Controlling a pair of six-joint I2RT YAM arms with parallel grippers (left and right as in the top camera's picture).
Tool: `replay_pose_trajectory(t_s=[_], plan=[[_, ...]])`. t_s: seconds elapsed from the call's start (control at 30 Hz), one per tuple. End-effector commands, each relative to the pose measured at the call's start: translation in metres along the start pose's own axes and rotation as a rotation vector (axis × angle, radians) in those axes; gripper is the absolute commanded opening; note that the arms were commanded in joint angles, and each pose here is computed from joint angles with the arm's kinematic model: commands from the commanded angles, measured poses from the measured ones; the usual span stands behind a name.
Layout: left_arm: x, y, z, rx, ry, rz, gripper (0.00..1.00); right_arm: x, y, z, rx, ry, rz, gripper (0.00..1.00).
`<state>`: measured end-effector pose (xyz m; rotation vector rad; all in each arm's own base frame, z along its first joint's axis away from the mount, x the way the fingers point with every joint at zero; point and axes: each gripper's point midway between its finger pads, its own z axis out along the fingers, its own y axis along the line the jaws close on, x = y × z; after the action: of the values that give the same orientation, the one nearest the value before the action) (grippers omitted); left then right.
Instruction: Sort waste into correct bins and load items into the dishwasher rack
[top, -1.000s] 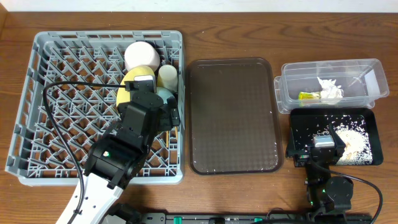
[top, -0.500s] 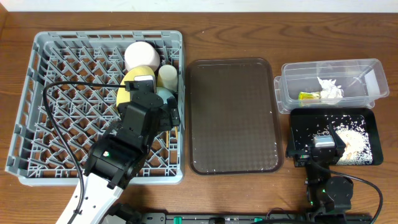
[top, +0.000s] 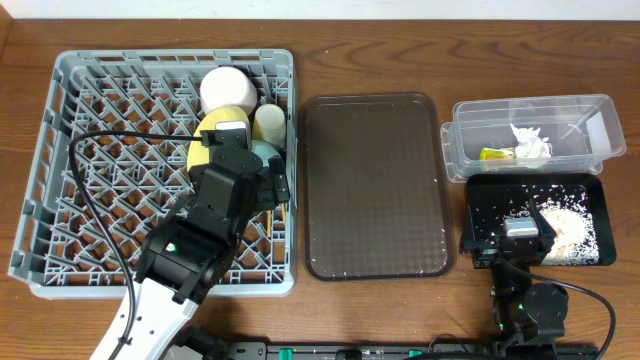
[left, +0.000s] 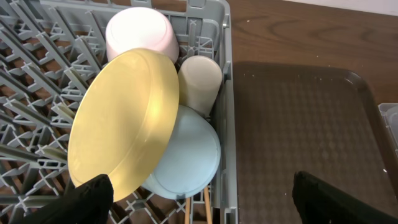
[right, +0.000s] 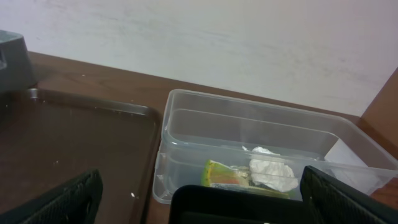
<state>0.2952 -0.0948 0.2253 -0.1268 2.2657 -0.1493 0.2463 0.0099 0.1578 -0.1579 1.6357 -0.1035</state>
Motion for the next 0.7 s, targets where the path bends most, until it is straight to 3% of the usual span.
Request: replay_pose_trajectory(t_s=[0.0, 0.4, 0.67], plan=[[-0.009, 0.001, -0.003, -0.009, -0.023, 0.002, 0.93, 0.0, -0.001, 0.0, 0.007, -0.001, 0.018, 0.99], [-0.012, 0.008, -0.03, 0.014, -0.07, -0.014, 0.93, 0.0, -0.001, 0.0, 0.007, -0.001, 0.018, 0.99], [-0.031, 0.062, -0.127, 0.032, -0.363, -0.165, 0.93, 0.0, -0.001, 0.0, 0.007, -0.001, 0.018, 0.99]])
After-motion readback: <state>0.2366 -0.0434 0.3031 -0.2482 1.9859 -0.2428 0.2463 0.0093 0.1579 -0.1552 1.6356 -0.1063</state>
